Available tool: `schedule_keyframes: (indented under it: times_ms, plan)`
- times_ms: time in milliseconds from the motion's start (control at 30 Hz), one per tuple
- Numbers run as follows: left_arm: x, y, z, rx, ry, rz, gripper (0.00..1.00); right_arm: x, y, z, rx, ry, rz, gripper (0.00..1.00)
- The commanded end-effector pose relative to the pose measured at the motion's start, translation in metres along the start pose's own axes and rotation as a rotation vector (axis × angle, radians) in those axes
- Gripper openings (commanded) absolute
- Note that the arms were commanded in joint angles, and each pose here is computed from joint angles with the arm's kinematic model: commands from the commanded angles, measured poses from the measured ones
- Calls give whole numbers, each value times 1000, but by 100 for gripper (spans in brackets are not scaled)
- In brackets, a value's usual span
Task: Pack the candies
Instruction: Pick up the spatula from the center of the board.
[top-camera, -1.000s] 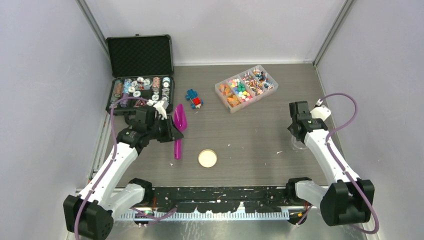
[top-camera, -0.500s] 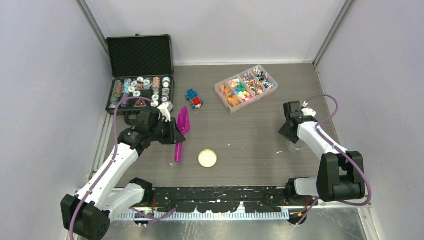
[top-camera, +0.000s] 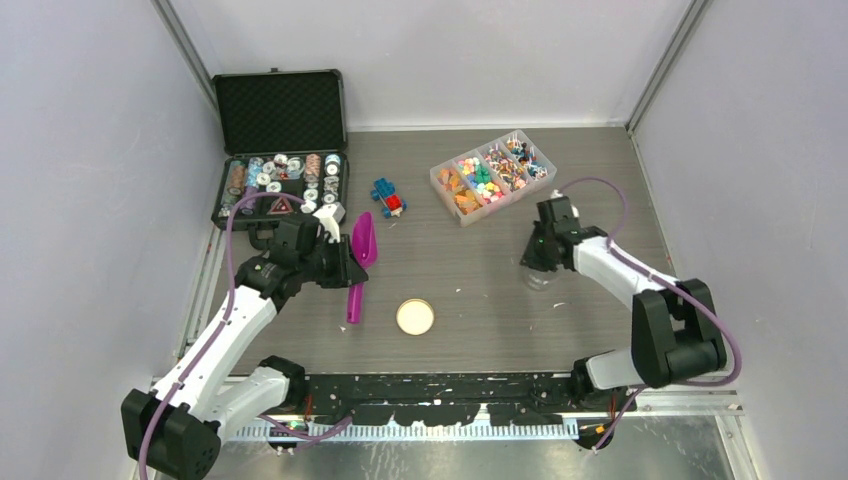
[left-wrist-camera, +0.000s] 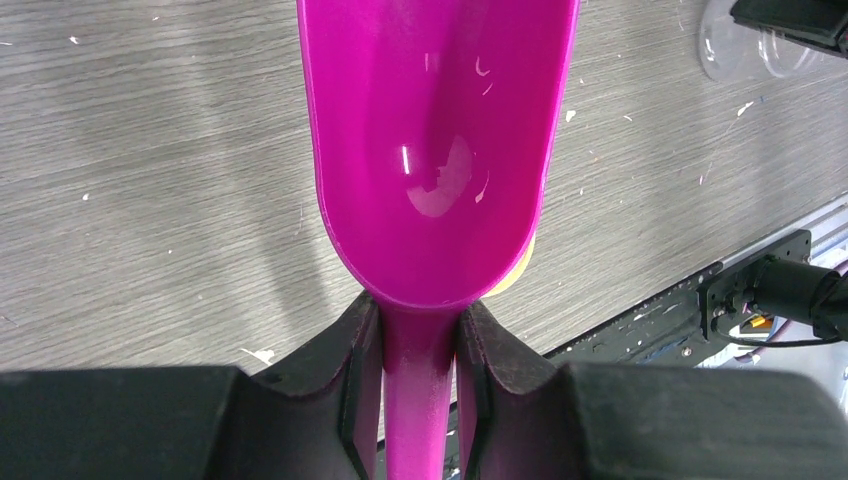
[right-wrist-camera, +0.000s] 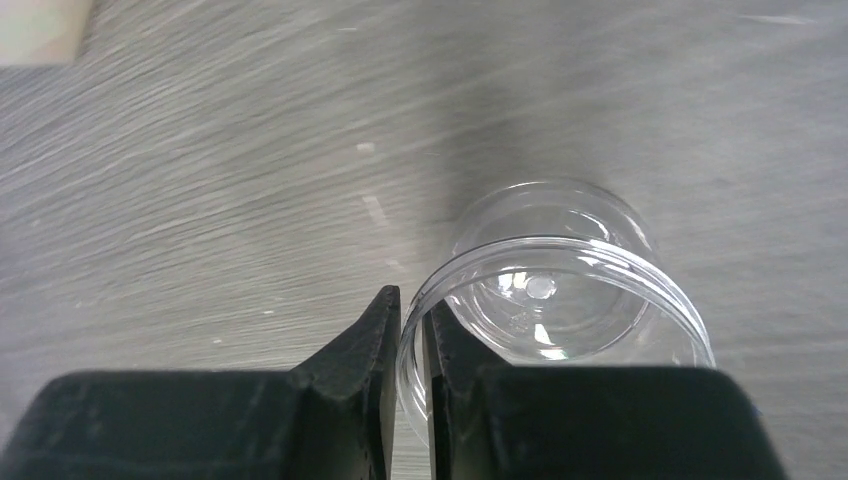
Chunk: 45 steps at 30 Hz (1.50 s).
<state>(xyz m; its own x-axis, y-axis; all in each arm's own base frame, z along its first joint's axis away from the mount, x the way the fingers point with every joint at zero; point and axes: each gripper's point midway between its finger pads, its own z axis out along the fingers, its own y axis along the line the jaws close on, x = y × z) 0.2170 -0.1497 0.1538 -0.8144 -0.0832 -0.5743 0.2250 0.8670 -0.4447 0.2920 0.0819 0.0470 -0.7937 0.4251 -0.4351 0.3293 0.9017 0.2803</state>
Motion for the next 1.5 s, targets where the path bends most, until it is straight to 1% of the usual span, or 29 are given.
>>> schedule_keyframes:
  times_ms: [0,100,200,233,267,300,367,433,500,600,700,867,967,1133,1233,1467]
  plan:
    - [-18,-9,-9,18,-58,30,0,-18,63,1,-141,-39,-118,17]
    - [-18,-6,-10,-1,-66,29,0,-17,77,8,-149,-24,-136,19]
    - [-19,-5,-11,-1,-81,31,0,-14,80,9,-140,-6,-144,23]
    - [-20,-5,-11,-1,-87,32,0,-17,77,7,-118,-19,-143,26]
    - [-20,-5,-11,-1,-92,32,0,-20,77,2,-114,-27,-147,32]
    - [-22,-5,-12,-8,-101,25,0,-21,76,-3,-114,-29,-147,38]
    - [-24,-5,-12,-10,-116,-6,0,-23,79,-19,-132,-39,-151,46]
    - [-26,-11,-11,21,-137,-63,0,-22,89,-38,-192,-40,-172,53]
    - [-27,-22,-7,86,-153,-126,0,-16,102,-58,-251,-41,-219,57]
    - [-29,-31,0,141,-167,-260,0,1,137,-90,-380,-56,-297,60]
    - [-32,-40,5,194,-162,-334,0,25,176,-121,-546,-80,-351,64]
    - [-40,-52,7,257,-165,-450,0,58,228,-171,-800,-142,-382,66]
    - [-41,-53,9,274,-172,-516,0,73,249,-186,-863,-173,-373,66]
    - [-40,-53,11,293,-183,-584,0,94,277,-190,-887,-194,-340,66]
    - [-39,-54,10,299,-176,-579,0,111,289,-185,-881,-163,-357,66]
    - [-39,-54,5,295,-187,-568,0,136,302,-161,-793,-138,-414,64]
